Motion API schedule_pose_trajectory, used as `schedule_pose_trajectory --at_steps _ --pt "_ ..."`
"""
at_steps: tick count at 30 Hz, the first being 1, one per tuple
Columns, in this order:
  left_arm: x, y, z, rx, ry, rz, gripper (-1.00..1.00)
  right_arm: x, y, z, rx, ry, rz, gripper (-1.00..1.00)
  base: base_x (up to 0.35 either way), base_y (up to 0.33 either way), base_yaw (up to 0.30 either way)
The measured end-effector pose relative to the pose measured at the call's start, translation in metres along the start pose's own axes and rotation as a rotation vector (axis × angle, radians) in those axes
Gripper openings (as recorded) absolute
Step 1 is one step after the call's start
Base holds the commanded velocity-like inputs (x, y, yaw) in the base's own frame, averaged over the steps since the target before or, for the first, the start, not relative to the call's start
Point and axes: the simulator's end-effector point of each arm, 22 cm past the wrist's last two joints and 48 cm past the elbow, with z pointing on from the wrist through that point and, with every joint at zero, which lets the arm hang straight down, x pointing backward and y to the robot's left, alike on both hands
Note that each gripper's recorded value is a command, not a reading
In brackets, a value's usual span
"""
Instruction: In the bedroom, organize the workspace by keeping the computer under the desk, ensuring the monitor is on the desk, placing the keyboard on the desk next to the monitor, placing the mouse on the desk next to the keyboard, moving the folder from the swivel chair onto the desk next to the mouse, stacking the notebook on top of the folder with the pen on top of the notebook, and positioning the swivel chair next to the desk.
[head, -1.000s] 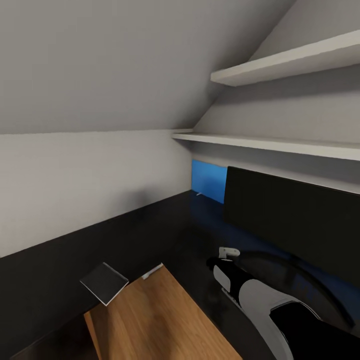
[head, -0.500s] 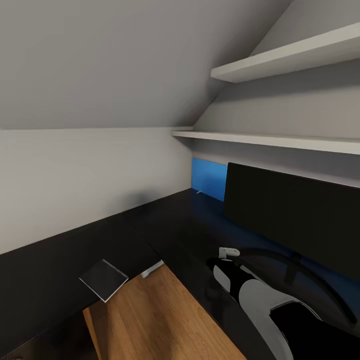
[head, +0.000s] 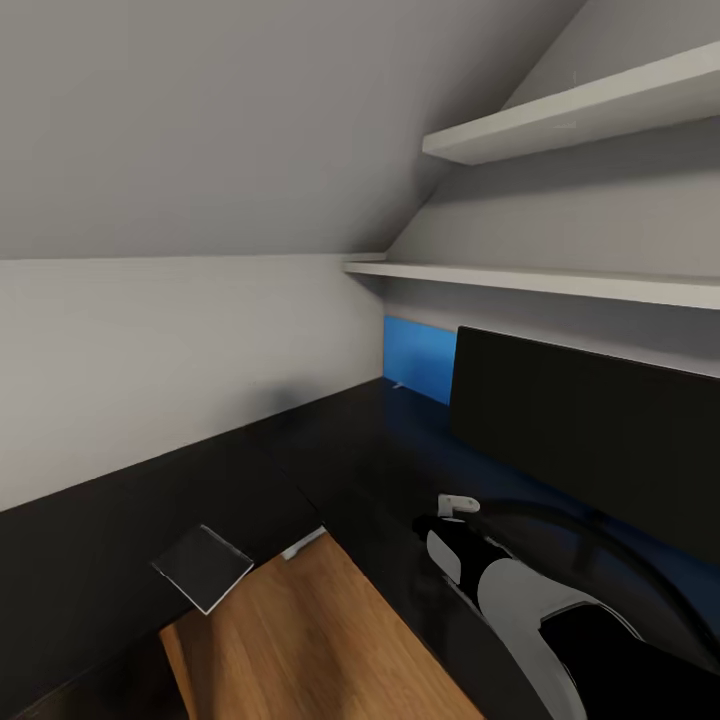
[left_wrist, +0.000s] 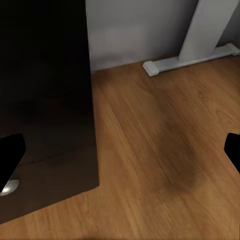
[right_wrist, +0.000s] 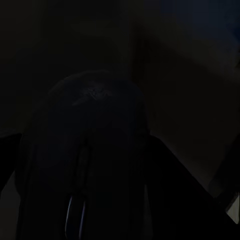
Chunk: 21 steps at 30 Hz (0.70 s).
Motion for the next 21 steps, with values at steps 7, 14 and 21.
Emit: schedule_pose_trajectory --at_steps 7,14,21 --pt "0.0 0.0 0.0 0.0 0.002 -0.002 1.0 0.0 -0.002 0.001 0.006 0.002 0.002 -1.0 0.029 0.0 0.0" --pt "0.0 -0.001 0.0 0.0 0.001 -0.002 1.0 0.0 -0.012 0.002 0.036 0.004 0.005 -1.0 0.0 0.0 0.0" --pt "0.01 0.0 0.006 0.0 0.0 -0.003 1.0 0.009 -0.012 0.009 0.036 0.003 0.006 -1.0 0.0 0.0 0.0"
